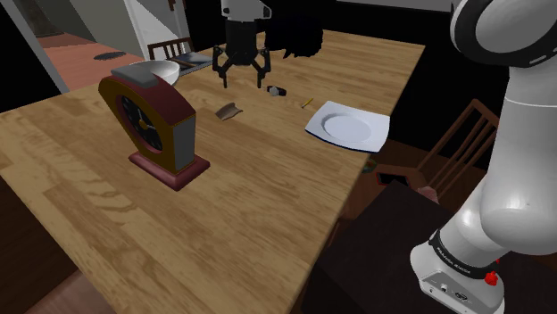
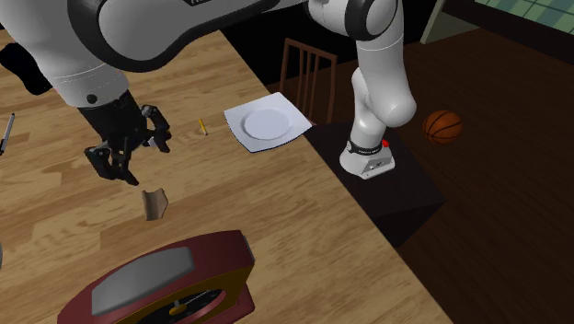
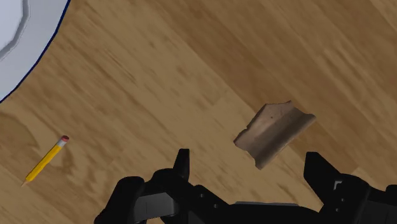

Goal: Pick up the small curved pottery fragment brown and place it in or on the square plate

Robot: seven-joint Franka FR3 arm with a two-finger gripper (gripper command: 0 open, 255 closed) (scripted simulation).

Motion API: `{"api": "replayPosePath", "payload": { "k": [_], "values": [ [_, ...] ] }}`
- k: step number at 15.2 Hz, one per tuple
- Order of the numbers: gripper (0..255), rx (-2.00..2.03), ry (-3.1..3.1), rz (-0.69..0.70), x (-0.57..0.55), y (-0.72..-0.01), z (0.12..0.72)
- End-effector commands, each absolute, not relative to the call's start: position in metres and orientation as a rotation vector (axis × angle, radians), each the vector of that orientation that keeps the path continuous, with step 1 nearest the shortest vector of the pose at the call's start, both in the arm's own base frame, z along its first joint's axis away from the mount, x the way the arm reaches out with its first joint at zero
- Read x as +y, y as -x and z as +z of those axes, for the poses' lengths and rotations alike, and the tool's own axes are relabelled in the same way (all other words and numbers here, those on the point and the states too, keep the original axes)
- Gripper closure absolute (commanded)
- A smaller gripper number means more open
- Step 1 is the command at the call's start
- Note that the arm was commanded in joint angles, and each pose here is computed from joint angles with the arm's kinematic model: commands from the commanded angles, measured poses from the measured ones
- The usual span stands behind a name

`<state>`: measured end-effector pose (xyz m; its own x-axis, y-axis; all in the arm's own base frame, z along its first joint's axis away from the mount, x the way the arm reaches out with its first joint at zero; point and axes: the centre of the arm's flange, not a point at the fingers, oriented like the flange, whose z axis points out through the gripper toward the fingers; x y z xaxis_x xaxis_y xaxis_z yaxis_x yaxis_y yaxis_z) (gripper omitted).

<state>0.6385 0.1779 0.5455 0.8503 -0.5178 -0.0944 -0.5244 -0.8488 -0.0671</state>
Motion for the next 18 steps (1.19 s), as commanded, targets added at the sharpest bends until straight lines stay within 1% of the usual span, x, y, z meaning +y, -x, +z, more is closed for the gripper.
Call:
{"api": "replayPosePath", "payload": {
  "k": [1,8,15,16,18],
  "values": [
    [0,0.863,2.926,0.112,0.181,-0.652,0.541],
    [0,0.863,2.926,0.112,0.185,-0.65,0.507],
    [0,0.863,2.926,0.112,0.185,-0.65,0.507],
    [255,0.863,2.926,0.112,0.185,-0.65,0.507],
    [255,0.863,2.926,0.112,0.185,-0.65,0.507]
  ]
}}
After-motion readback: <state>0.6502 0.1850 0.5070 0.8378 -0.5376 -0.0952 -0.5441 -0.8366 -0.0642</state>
